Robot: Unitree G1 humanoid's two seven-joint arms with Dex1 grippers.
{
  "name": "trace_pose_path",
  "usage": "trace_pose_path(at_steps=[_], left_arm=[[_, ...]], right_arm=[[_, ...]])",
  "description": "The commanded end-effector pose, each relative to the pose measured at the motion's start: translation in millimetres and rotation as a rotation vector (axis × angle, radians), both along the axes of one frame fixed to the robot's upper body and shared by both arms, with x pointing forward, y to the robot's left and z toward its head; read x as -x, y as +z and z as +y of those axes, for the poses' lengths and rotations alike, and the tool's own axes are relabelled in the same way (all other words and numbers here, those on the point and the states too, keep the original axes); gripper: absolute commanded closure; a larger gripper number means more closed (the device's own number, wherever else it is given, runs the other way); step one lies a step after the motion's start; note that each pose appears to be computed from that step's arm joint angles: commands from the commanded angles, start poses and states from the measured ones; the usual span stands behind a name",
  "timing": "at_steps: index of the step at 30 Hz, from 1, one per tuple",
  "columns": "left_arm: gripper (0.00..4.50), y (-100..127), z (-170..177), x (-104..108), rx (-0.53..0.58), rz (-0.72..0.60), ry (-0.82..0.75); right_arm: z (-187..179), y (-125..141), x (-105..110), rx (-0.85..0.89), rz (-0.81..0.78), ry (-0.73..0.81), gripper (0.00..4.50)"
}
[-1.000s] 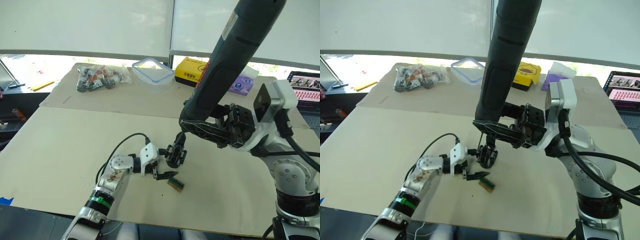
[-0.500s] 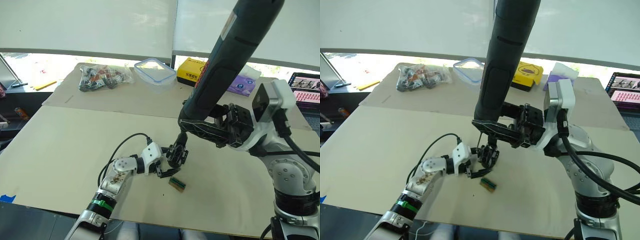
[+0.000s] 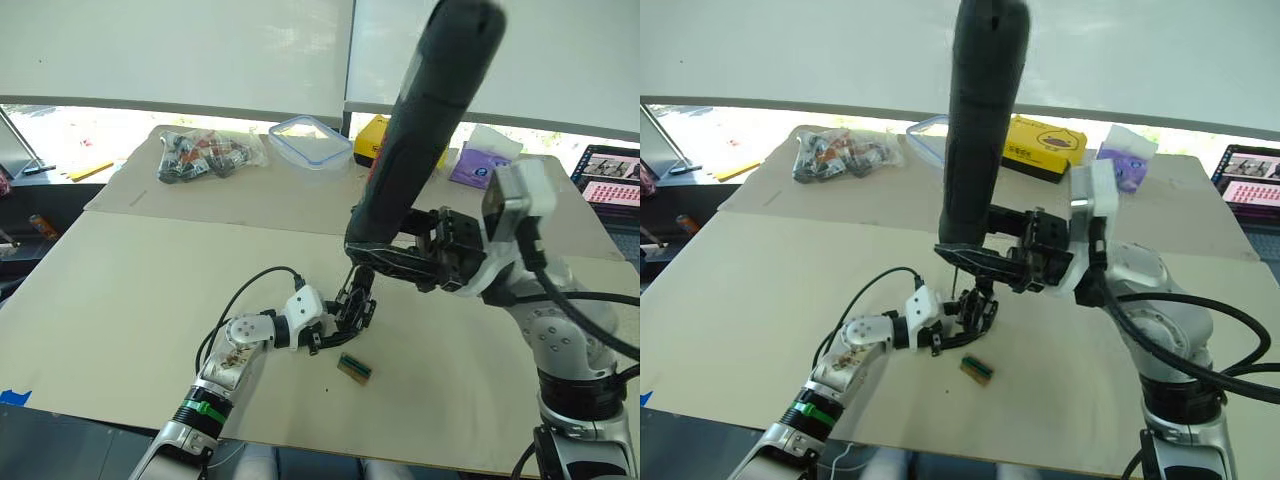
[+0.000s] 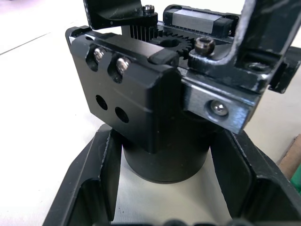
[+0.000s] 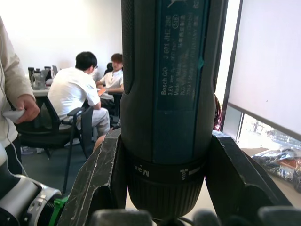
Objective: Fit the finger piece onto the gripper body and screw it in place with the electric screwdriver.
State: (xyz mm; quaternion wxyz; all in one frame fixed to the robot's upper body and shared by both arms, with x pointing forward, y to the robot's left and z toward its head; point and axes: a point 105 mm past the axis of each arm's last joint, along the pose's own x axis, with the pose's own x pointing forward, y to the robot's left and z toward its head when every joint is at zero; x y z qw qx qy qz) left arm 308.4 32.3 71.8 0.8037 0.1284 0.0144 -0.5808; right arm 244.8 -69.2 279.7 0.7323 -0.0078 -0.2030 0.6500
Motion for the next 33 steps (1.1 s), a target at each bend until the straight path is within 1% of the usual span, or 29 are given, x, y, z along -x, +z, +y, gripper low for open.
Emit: trace_pose_path(at_steps=[1, 18, 33], left_arm=[[2.24, -17, -6, 10, -0.038, 0.061, -0.029], [2.24, -20, -4, 11, -0.049, 0.078, -0.033], [2.24, -22, -4, 14, -0.049, 0.092, -0.034]], right_arm=[[2, 13, 6, -0.015, -0.092, 0.012, 2.59], [10, -2, -3, 0.044, -0.079, -0.016, 2.59], [7, -16, -4, 0.084, -0.077, -0.027, 2.59]])
